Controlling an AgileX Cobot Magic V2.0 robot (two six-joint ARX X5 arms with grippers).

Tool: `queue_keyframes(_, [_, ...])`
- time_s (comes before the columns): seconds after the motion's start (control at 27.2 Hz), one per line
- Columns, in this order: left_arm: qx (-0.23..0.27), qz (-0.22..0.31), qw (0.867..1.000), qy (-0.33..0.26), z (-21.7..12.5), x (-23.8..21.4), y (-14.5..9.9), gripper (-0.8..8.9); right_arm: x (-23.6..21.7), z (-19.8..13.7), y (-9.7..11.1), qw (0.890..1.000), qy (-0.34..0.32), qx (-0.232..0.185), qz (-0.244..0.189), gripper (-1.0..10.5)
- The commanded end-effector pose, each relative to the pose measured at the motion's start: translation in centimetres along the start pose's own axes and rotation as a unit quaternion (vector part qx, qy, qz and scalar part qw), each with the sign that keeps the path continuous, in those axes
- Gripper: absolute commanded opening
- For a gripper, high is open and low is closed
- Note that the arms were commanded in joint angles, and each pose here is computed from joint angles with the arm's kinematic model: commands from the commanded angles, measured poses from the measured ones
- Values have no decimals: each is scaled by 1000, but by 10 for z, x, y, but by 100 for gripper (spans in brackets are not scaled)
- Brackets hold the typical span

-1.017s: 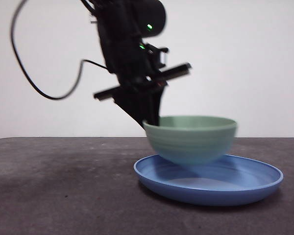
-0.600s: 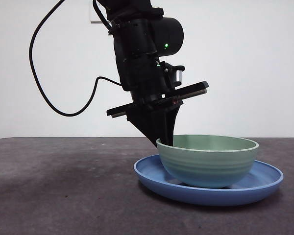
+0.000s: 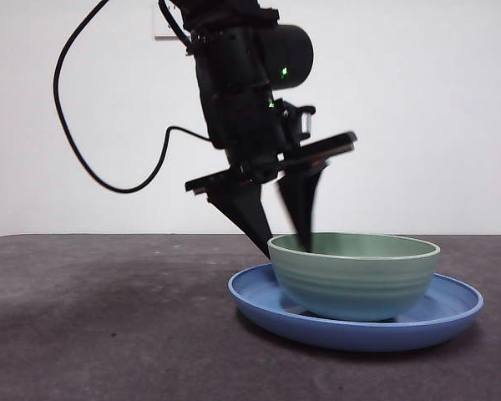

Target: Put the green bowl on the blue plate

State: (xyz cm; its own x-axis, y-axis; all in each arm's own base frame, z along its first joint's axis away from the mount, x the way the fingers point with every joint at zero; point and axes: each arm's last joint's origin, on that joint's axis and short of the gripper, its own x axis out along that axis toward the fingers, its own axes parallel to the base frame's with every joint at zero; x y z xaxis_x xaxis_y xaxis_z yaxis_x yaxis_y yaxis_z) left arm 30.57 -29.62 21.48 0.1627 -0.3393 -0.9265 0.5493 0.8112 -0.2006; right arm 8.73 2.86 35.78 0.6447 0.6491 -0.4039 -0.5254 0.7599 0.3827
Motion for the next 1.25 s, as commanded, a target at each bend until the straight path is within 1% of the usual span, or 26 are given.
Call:
queue_keyframes(0.04, [7,-7,1000,-21,11,-11,-5,447,-2,4,2,1000,-7,-1,4,641])
queue_keyframes(0.18, [38,-11,998,-44,16,-61,-13,448,-2,4,2,1000,-7,-1,4,641])
queue_keyframes(0.22, [48,-13,997,-54,13,-79,-15,448,-2,4,2,1000,-8,-1,4,641])
queue_keyframes(0.29, [69,-17,994,-79,1,-121,-19,482,-2,4,2,1000,-8,-1,4,641])
queue_keyframes(0.37, [87,-22,989,-115,-16,-166,-22,504,-2,4,2,1000,-8,-1,4,641])
queue_keyframes(0.4, [95,-25,985,-141,-27,-193,-23,504,-2,4,2,1000,-8,-1,4,641])
queue_keyframes(0.51, [116,-31,973,-197,-62,-252,-23,510,-2,4,2,1000,-8,-1,4,641])
queue_keyframes(0.59, [123,-34,966,-224,-90,-281,-20,510,-2,4,2,1000,-8,-1,4,641])
queue_keyframes(0.66, [126,-38,957,-258,-121,-300,-16,510,-2,4,2,1000,-7,-1,4,641])
queue_keyframes(0.77, [128,-46,942,-305,-170,-306,-5,510,-2,4,2,1000,-7,-1,4,641])
queue_keyframes(0.92, [124,-56,925,-354,-212,-300,6,509,-2,4,2,1000,-7,-1,4,641])
queue_keyframes(0.96, [120,-61,920,-369,-224,-297,9,509,-2,4,2,1000,-7,-1,4,641])
queue_keyframes(1.03, [108,-70,913,-388,-242,-289,14,509,-2,4,2,1000,-7,-1,4,641])
queue_keyframes(1.1, [93,-78,911,-394,-257,-279,19,511,-2,4,2,1000,-7,-1,4,641])
queue_keyframes(1.18, [83,-81,914,-388,-270,-267,24,512,-2,4,2,1000,-7,-1,4,641])
queue_keyframes(1.25, [75,-83,918,-381,-278,-258,27,548,-2,4,2,1000,-7,-1,4,641])
